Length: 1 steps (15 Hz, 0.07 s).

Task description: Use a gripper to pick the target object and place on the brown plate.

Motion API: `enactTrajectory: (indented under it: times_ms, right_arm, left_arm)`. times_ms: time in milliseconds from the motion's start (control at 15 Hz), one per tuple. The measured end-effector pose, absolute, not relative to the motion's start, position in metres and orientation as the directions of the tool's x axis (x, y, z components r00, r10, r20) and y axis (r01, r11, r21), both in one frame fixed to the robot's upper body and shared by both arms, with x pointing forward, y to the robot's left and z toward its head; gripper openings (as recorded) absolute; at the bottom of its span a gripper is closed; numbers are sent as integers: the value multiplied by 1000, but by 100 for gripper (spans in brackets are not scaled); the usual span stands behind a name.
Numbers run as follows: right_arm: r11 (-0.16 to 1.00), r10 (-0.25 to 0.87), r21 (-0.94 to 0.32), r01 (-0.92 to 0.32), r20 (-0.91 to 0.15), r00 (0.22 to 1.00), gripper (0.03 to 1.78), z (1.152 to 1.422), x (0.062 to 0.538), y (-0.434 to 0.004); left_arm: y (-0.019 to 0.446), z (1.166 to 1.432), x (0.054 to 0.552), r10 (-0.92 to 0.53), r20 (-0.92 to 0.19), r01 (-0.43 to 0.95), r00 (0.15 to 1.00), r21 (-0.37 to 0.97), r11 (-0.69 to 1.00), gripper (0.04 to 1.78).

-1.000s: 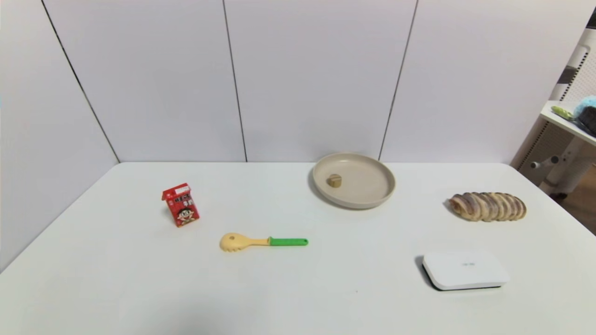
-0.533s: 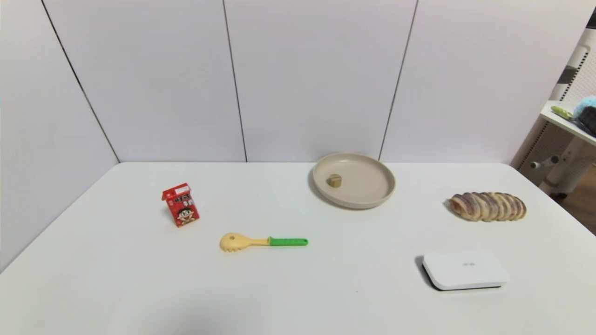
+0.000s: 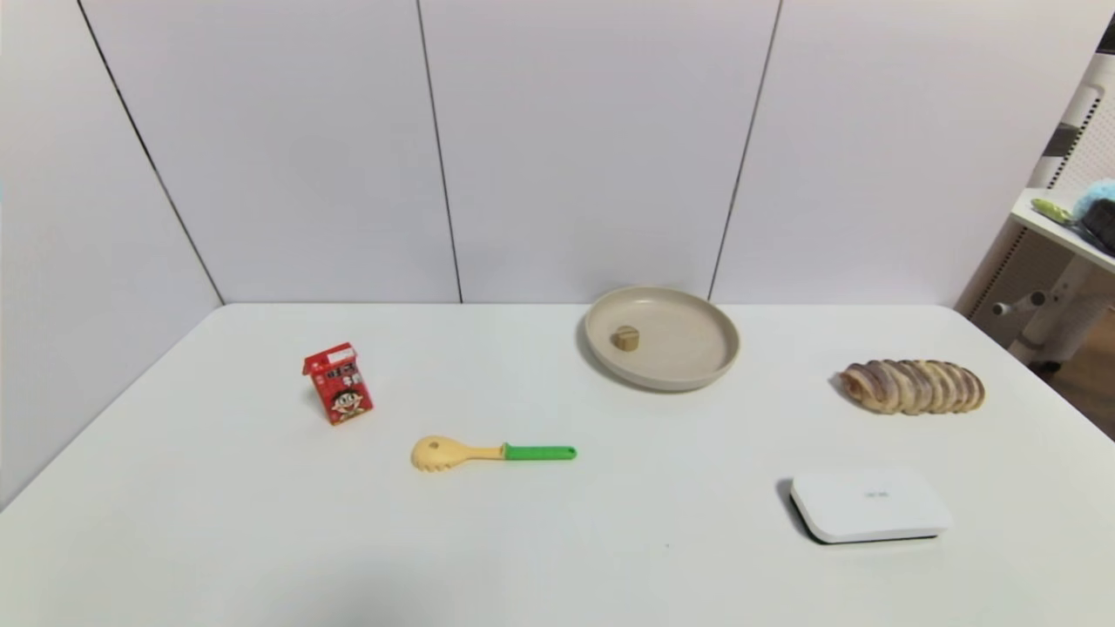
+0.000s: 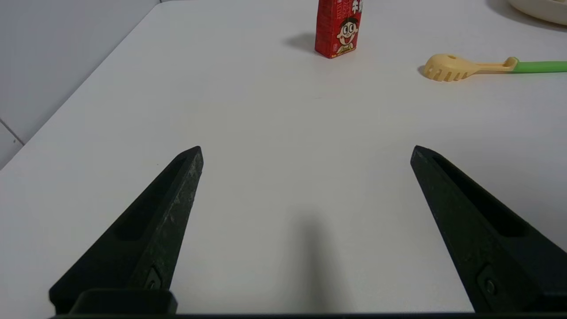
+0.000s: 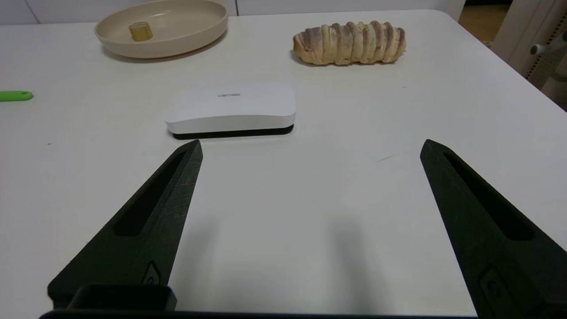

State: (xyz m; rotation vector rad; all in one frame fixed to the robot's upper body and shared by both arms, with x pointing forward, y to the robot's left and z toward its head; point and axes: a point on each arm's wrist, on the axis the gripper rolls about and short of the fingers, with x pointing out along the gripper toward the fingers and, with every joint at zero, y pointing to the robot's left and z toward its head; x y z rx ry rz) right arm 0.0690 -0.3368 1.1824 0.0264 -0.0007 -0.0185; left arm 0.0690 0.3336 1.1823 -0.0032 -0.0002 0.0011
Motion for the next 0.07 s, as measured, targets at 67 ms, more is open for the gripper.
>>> enactTrajectory:
  times_ms: [67]
  right_arm:
    - [999, -20, 33, 20, 0, 1000, 170, 1182, 69, -337]
  left_arm:
    - [334, 1182, 69, 1, 0, -1, 1000, -4, 1000, 169]
